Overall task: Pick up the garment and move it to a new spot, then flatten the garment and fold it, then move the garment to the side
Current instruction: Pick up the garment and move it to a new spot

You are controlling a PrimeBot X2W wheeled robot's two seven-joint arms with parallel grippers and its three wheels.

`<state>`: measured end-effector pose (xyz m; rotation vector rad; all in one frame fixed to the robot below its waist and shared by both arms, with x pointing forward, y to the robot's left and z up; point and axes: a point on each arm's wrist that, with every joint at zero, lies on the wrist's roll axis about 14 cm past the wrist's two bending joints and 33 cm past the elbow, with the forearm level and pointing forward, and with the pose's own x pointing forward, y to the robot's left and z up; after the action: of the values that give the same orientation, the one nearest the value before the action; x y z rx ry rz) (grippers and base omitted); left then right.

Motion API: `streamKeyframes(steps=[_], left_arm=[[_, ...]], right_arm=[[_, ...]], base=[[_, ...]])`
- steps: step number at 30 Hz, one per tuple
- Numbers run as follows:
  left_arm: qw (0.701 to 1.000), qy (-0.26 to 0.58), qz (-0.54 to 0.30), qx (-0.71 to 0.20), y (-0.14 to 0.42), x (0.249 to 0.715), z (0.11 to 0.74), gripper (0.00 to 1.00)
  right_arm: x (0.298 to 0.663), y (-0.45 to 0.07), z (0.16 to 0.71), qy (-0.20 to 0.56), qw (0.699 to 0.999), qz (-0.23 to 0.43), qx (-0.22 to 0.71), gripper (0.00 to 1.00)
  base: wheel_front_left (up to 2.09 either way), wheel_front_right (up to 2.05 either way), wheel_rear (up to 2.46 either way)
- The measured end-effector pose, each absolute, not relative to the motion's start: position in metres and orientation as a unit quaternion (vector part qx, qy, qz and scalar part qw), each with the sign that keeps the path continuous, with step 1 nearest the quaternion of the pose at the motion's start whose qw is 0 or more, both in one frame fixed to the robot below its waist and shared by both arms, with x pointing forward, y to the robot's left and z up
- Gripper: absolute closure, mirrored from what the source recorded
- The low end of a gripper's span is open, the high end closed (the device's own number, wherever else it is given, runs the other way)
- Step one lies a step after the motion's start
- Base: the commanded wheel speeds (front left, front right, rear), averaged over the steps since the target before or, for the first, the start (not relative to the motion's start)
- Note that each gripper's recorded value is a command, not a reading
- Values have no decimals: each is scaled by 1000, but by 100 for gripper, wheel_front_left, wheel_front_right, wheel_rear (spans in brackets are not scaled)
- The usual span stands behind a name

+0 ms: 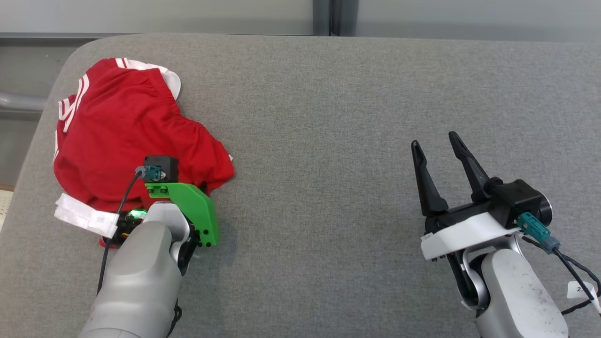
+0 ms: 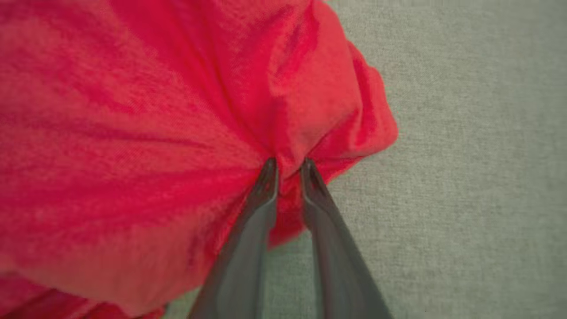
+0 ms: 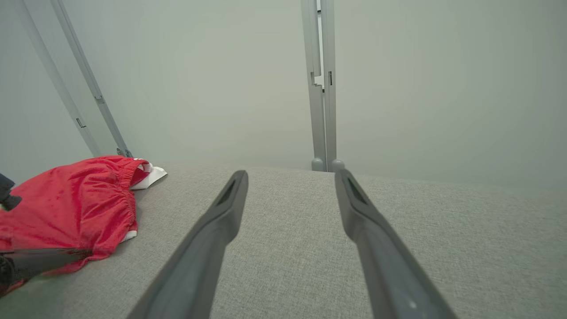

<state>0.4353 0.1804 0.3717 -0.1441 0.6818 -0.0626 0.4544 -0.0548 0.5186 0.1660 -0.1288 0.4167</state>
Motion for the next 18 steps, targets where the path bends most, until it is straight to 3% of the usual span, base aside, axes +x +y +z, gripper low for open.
streamKeyframes(steps=[10, 18], left_arm=[[967, 243, -51, -53, 174, 446, 415, 100], [990, 111, -82, -13, 173, 475, 510, 100]], right_arm=[[442, -51, 530, -73, 971, 210, 85, 0], [425, -55, 554, -98, 969, 206, 92, 0]], base=[[0, 0, 0], [0, 0, 0]])
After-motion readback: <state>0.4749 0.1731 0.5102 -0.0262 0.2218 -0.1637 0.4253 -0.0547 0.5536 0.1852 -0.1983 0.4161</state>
